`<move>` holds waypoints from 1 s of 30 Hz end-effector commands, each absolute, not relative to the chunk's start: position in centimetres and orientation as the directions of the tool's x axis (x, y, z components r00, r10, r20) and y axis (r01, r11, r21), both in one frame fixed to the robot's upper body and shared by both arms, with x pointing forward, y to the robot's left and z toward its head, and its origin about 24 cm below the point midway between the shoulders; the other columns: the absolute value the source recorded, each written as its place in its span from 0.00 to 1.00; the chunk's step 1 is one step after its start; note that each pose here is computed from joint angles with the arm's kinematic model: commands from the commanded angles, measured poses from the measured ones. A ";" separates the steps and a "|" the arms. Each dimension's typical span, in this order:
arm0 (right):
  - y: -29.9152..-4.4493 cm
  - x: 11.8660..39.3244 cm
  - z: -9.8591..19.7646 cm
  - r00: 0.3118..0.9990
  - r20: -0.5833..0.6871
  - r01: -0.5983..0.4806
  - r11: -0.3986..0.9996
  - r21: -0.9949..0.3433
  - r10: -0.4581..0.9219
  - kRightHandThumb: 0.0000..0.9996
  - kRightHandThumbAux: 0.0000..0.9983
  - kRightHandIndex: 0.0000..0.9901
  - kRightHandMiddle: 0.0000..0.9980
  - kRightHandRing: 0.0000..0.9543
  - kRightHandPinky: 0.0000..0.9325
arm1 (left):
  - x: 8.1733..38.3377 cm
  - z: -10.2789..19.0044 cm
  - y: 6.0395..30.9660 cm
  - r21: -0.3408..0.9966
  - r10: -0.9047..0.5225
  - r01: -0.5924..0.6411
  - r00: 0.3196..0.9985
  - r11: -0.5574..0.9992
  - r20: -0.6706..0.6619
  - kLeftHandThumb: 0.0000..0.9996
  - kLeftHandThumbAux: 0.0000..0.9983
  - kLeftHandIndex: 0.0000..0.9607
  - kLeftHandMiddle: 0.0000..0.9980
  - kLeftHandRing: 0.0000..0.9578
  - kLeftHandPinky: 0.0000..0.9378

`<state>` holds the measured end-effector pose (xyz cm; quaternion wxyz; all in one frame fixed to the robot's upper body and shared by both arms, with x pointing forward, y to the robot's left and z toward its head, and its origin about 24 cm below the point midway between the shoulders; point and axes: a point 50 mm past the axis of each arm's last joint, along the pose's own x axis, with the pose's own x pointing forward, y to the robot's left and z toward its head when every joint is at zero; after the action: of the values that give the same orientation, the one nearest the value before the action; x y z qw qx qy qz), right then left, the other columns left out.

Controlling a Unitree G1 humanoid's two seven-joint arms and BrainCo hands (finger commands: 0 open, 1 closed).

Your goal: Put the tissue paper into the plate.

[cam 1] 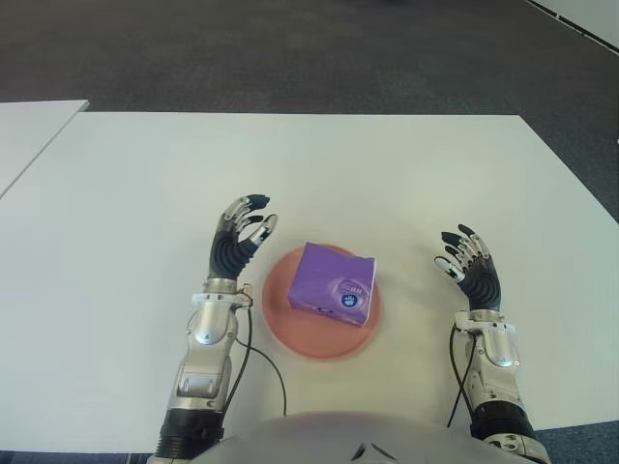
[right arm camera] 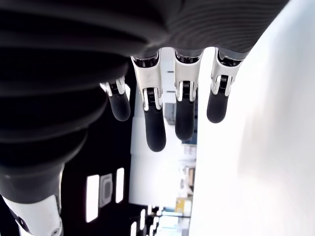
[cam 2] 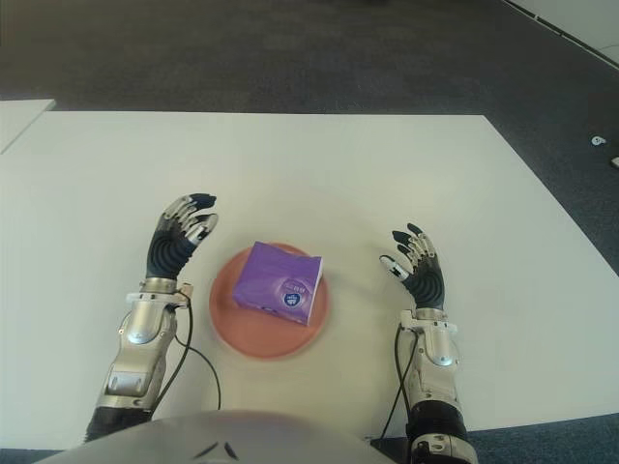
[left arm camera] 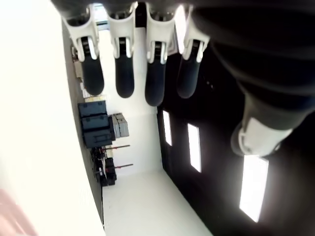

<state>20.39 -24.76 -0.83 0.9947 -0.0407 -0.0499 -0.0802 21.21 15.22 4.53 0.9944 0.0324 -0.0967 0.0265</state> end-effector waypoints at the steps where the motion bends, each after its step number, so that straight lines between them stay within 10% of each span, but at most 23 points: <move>1: -23.8 18.3 -3.1 0.991 -0.014 0.134 0.990 -0.032 -0.134 0.35 0.69 0.14 0.28 0.23 0.02 | 20.2 3.0 15.2 0.009 0.065 -0.067 0.983 0.998 0.172 0.33 0.63 0.34 0.32 0.34 0.40; 30: -24.0 17.8 -3.5 0.997 -0.012 0.070 0.994 -0.084 -0.071 0.42 0.55 0.15 0.24 0.23 0.00 | 17.3 -0.7 14.7 -0.079 0.115 -0.110 0.991 0.991 0.068 0.36 0.59 0.35 0.35 0.37 0.40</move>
<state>19.90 -24.34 -0.88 0.9973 -0.0394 -0.0521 -0.0333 17.54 14.98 -0.23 0.9972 -0.0264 -0.0466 0.0516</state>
